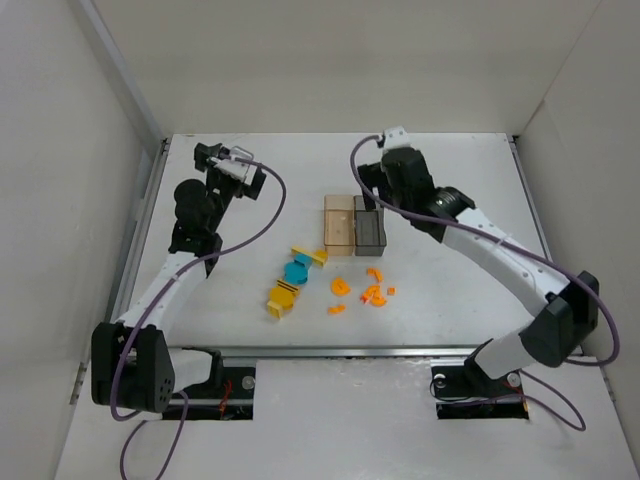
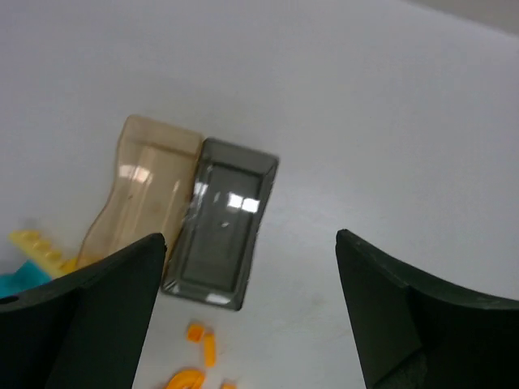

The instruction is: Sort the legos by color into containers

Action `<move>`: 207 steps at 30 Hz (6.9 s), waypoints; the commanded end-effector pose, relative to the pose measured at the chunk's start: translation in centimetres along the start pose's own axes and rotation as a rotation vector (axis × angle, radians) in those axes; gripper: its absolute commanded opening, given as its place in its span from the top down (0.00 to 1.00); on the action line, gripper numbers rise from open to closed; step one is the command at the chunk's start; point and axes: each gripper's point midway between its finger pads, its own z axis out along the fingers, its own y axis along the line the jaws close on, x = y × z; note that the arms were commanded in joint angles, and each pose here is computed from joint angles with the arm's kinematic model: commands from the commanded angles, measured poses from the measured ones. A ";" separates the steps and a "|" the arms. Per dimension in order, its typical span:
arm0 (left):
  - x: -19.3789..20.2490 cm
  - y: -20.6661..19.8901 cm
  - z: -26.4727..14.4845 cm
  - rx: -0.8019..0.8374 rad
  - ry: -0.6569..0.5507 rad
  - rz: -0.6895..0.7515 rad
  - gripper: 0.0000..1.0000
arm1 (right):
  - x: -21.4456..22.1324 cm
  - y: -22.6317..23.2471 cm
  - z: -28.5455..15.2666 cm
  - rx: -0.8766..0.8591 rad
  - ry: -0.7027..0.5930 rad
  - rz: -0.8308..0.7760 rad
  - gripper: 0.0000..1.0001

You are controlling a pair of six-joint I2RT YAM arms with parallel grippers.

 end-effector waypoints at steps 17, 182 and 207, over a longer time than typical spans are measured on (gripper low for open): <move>5.9 -3.5 -2.1 0.044 0.261 -0.046 0.01 | 25.0 7.5 -1.6 -0.101 0.678 0.179 0.59; 7.9 -5.9 -3.8 0.112 0.295 -0.121 0.01 | 8.7 12.0 7.8 -0.163 0.326 0.061 0.83; 8.3 -6.2 -4.2 0.115 0.304 -0.123 0.01 | 10.0 13.7 7.6 -0.320 0.360 0.025 0.63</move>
